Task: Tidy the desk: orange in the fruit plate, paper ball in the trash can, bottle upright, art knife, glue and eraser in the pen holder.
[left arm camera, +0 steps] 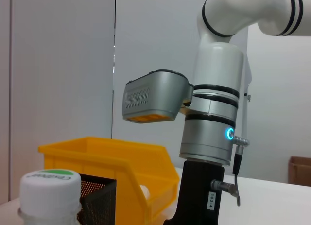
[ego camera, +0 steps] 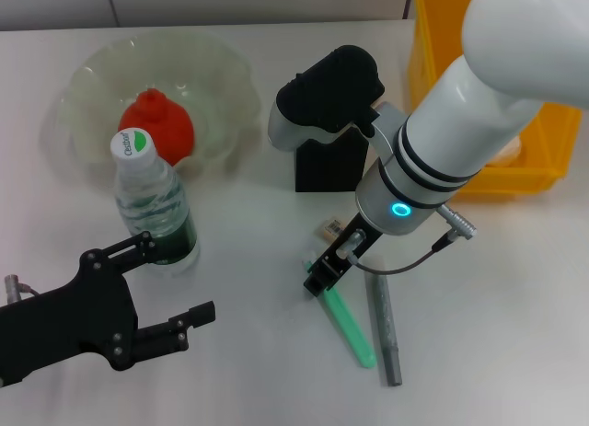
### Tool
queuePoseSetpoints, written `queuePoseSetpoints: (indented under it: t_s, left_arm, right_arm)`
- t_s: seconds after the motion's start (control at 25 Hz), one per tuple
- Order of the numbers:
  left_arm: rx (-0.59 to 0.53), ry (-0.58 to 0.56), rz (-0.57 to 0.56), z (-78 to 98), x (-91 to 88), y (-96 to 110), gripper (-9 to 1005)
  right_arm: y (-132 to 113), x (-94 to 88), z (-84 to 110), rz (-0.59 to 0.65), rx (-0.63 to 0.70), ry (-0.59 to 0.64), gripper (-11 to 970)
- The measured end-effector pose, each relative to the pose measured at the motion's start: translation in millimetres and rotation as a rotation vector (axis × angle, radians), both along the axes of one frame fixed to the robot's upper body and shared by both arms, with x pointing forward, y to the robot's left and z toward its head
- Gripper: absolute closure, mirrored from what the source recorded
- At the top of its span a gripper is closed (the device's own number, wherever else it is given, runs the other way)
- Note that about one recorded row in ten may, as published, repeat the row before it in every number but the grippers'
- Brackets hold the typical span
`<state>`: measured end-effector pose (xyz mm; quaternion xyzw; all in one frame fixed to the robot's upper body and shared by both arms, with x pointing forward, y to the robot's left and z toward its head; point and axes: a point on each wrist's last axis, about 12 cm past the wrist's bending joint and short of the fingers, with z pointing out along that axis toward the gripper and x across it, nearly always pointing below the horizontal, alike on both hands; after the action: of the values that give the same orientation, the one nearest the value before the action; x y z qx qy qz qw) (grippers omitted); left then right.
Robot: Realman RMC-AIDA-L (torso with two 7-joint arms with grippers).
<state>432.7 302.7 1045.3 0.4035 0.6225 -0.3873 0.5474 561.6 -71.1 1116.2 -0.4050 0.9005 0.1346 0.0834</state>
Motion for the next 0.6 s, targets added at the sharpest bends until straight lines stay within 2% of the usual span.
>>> queuePoseSetpoints:
  t_s: [0.2,0.6]
  left_arm:
    - [-0.001,-0.001,0.001,0.0,-0.4,0.2,216]
    - [0.002,0.0,0.005,-0.5,-0.3,0.5,215]
  right_arm:
    - [0.6,-0.5,0.3,0.004,0.0,-0.002,601]
    - [2.5,-0.3,-1.6,-0.007,0.022,0.007,656]
